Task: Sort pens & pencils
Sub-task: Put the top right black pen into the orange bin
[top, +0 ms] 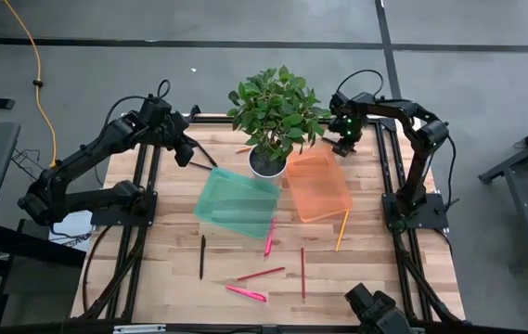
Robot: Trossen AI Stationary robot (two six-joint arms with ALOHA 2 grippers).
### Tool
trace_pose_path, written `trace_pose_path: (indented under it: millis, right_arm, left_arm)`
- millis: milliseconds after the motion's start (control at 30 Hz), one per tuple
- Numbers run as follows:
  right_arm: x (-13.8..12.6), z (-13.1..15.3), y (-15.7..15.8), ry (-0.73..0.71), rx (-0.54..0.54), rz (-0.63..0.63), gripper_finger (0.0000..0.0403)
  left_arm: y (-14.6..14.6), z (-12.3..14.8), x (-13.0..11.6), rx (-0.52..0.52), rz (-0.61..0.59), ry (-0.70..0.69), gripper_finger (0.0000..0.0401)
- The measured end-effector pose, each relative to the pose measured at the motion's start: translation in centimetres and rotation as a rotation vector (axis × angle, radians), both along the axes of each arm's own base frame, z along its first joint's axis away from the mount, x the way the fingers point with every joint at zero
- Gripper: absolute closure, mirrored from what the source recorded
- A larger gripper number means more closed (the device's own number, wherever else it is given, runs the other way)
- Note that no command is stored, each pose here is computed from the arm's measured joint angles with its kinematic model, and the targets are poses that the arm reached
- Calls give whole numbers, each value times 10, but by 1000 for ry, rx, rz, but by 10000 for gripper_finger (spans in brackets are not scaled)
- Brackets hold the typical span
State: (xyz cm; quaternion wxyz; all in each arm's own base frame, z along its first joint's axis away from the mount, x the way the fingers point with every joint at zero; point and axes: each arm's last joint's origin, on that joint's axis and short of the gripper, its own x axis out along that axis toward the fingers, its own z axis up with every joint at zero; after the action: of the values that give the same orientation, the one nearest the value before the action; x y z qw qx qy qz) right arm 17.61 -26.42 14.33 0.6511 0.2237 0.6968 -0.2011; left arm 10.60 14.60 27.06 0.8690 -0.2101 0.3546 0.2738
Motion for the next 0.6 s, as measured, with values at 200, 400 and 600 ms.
trace_pose_path:
  millis: [200,400,600]
  right_arm:
    - [0,0,0,0,-1,-3,372]
    - [0,1,0,-1,-3,-14,396]
    - [0,2,-1,2,-8,-37,397]
  left_arm:
    - [0,0,0,1,-1,0,377]
    - [0,0,0,2,-2,1,377]
    - [0,0,0,3,-2,1,377]
